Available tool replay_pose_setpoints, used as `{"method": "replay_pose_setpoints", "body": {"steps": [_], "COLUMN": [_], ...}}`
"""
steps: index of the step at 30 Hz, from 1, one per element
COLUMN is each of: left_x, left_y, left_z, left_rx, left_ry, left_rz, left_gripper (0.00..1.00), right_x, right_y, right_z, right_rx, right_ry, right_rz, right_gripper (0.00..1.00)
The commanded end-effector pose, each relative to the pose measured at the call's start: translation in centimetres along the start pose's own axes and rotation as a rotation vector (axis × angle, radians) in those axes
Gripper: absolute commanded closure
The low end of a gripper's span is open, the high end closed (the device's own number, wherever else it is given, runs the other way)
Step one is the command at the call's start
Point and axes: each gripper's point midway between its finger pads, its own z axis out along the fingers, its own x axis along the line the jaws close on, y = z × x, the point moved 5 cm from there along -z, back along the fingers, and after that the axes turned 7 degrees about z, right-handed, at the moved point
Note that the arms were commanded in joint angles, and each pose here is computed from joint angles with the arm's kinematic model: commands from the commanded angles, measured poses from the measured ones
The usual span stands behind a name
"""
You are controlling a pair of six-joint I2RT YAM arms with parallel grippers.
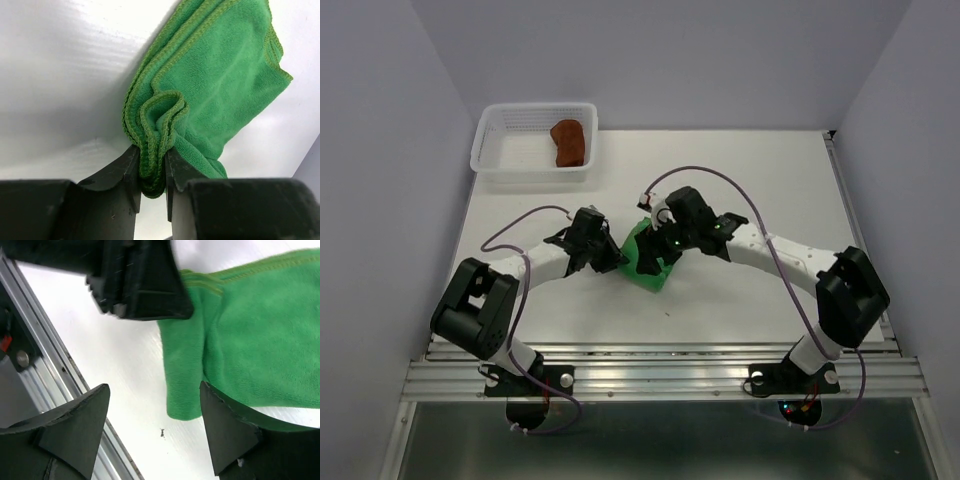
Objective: Roll the towels
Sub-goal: Roll the towel
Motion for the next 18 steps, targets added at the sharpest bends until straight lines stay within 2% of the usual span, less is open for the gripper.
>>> {"method": "replay_pose_setpoints", "body": {"steps": [1, 3, 9, 18], "left_x": [0.3, 0.4, 0.9, 1.3], "left_y": [-0.6, -1.0, -1.7, -2.1], "left_z": [-2.0, -2.4, -3.0, -3.2], "left_rx": [0.019, 0.03, 0.029, 0.027], "left_ry": [0.048, 0.05, 0.055, 0.065], "left_rz": [0.011, -0.003, -0.046, -0.062], "left_gripper": [1.0, 1.0, 1.0, 1.0], "right_x": [2.2, 3.7, 5.6, 4.5], "right_y": [-0.9, -1.7, -3.0, -4.4], "right_z": [0.0, 0.2, 1.7, 4.6], "right_rx": [-0.074, -0.085, -0.059, 0.023], "right_ry": [-0.077, -0.029, 0.04, -0.002], "right_rz": [-0.256, -0.324, -0.358, -0.344], "right_gripper": [0.22, 0.22, 0.23, 0.24]}}
